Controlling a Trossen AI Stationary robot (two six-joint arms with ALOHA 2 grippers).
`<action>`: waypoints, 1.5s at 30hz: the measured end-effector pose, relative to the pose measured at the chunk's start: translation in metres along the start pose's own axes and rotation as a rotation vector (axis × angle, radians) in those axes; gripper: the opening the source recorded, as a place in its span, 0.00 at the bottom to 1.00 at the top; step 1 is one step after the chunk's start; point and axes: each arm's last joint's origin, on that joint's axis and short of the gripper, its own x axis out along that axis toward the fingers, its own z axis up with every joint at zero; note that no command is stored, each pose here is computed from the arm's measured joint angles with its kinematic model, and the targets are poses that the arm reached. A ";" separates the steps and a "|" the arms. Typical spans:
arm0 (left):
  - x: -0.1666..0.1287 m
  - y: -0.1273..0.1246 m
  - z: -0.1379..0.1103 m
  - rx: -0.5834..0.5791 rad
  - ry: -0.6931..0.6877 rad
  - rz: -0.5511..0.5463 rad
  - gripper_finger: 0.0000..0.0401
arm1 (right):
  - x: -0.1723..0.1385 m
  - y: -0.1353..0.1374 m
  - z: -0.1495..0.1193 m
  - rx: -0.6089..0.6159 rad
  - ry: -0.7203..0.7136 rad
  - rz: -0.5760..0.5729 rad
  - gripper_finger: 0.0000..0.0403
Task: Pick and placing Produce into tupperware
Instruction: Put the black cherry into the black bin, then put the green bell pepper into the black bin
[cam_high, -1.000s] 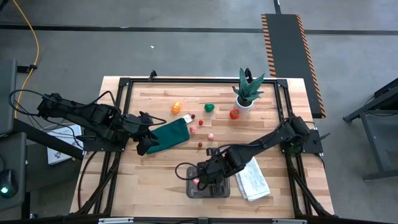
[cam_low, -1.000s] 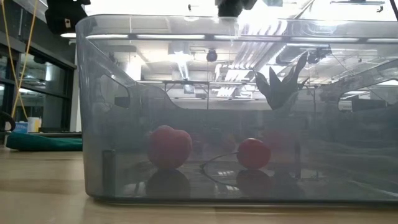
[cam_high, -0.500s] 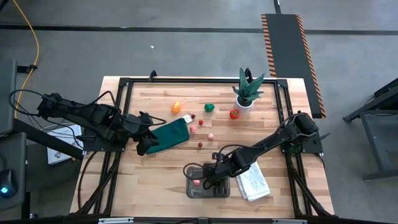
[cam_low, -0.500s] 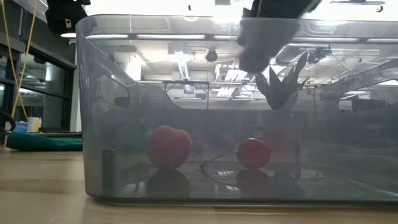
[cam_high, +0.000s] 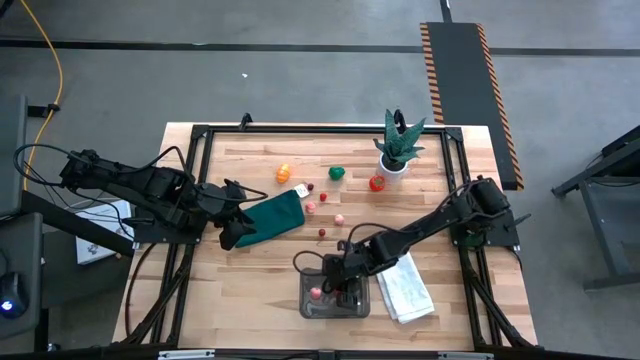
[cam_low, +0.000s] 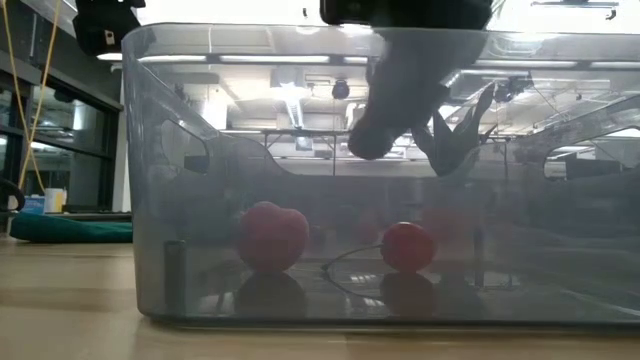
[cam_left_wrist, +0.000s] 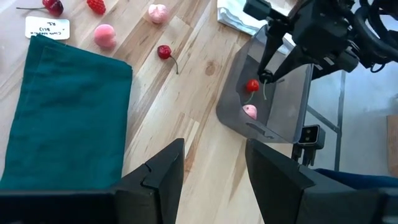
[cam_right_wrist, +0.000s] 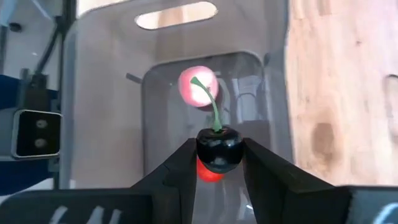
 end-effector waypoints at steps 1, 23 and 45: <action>0.000 0.000 0.000 0.000 0.000 0.000 0.40 | 0.001 -0.001 -0.001 0.005 0.000 0.008 0.25; 0.000 0.000 0.000 0.008 0.000 0.000 0.40 | 0.011 -0.005 -0.002 0.015 -0.011 0.055 0.34; 0.000 0.000 0.000 0.010 0.000 0.000 0.40 | 0.005 -0.004 0.009 0.055 0.003 0.149 0.36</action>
